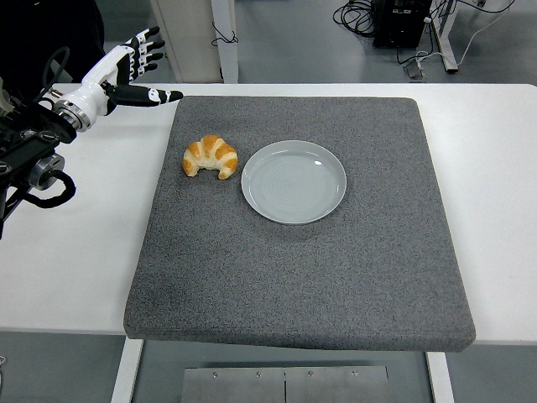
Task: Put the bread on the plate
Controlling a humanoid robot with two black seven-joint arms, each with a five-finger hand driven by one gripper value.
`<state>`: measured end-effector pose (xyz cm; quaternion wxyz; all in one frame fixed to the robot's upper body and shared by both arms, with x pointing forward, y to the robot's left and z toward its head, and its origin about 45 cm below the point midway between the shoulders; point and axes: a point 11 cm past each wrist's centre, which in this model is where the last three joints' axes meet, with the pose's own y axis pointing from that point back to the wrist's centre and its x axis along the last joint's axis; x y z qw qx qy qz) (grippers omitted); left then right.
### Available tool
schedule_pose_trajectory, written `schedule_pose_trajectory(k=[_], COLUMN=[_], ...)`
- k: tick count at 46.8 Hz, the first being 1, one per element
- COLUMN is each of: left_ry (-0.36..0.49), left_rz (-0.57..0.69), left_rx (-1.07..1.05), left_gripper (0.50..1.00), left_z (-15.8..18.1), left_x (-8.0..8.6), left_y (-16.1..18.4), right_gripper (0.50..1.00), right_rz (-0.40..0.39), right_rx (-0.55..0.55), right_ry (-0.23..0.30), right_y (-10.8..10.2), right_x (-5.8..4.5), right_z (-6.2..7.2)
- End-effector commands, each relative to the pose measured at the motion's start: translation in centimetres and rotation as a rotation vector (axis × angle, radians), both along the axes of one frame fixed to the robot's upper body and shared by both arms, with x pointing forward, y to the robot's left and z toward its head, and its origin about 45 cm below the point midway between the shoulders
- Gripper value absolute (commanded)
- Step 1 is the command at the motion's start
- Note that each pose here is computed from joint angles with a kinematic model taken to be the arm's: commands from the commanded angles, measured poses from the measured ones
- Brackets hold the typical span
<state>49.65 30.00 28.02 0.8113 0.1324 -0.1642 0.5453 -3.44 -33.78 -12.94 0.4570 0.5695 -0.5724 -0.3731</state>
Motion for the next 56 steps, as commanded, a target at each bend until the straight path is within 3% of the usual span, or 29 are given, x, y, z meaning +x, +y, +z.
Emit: schedule_pose_trajectory(k=[1, 21, 56], left_ry=[-0.014, 0.01, -0.019], left_rz=[-0.034, -0.12, -0.319], left_rx=[0.05, 0.372, 0.618], left_gripper=[0.969, 0.969, 0.968], left_z=[0.6, -0.7, -2.3], left_x=[-0.2, -0.7, -1.6], left_y=[-0.3, -0.6, -5.2], right_gripper=[1.0, 1.0, 1.0], right_rz=[0.0, 0.0, 0.0], right_rx=[-0.001, -0.001, -0.001], right_ry=[-0.001, -0.001, -0.001], right_y=[0.0, 0.0, 0.0], right_x=[0.0, 0.0, 0.0], right_z=[0.0, 0.0, 0.0])
